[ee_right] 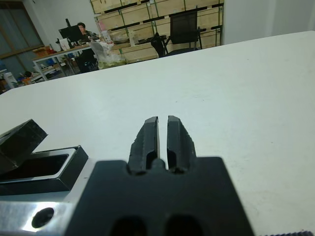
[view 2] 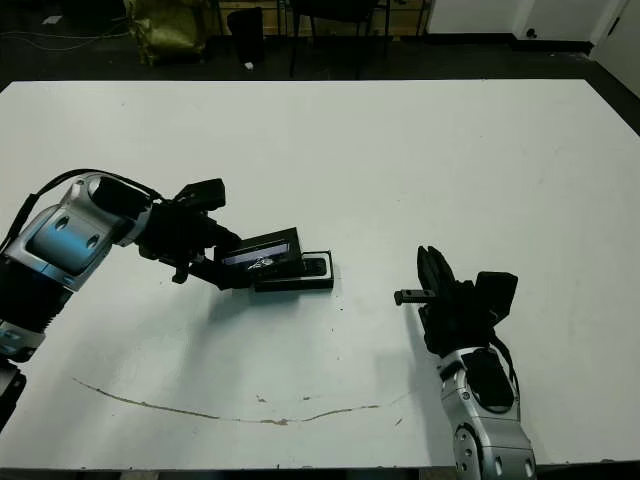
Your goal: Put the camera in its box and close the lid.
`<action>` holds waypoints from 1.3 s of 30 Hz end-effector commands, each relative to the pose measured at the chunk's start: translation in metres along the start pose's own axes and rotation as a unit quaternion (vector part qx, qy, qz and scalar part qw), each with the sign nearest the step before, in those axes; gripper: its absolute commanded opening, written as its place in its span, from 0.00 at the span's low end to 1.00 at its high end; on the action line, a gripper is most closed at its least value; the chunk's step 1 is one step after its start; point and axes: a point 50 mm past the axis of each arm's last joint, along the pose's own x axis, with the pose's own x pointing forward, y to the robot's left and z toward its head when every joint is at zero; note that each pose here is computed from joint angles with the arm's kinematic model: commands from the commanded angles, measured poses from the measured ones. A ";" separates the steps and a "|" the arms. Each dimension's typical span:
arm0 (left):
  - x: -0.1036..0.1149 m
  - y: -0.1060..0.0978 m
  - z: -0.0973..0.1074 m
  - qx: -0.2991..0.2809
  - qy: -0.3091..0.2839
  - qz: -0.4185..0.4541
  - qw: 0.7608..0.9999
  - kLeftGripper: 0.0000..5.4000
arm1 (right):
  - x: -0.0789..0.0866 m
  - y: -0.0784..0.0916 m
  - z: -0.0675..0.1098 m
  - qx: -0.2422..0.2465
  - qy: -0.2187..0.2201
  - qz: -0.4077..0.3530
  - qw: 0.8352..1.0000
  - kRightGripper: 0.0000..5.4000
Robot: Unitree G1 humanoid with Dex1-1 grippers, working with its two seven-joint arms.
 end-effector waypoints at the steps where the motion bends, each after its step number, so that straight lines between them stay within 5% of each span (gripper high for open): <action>1: 0.006 0.000 -0.007 -0.013 0.003 -0.002 1.000 0.42 | -0.003 -0.004 -0.005 -0.002 0.019 -0.012 1.000 0.00; 39: 0.014 0.008 -0.009 0.029 0.021 -0.010 0.999 0.42 | -0.004 -0.007 -0.005 -0.001 0.017 -0.009 1.000 0.00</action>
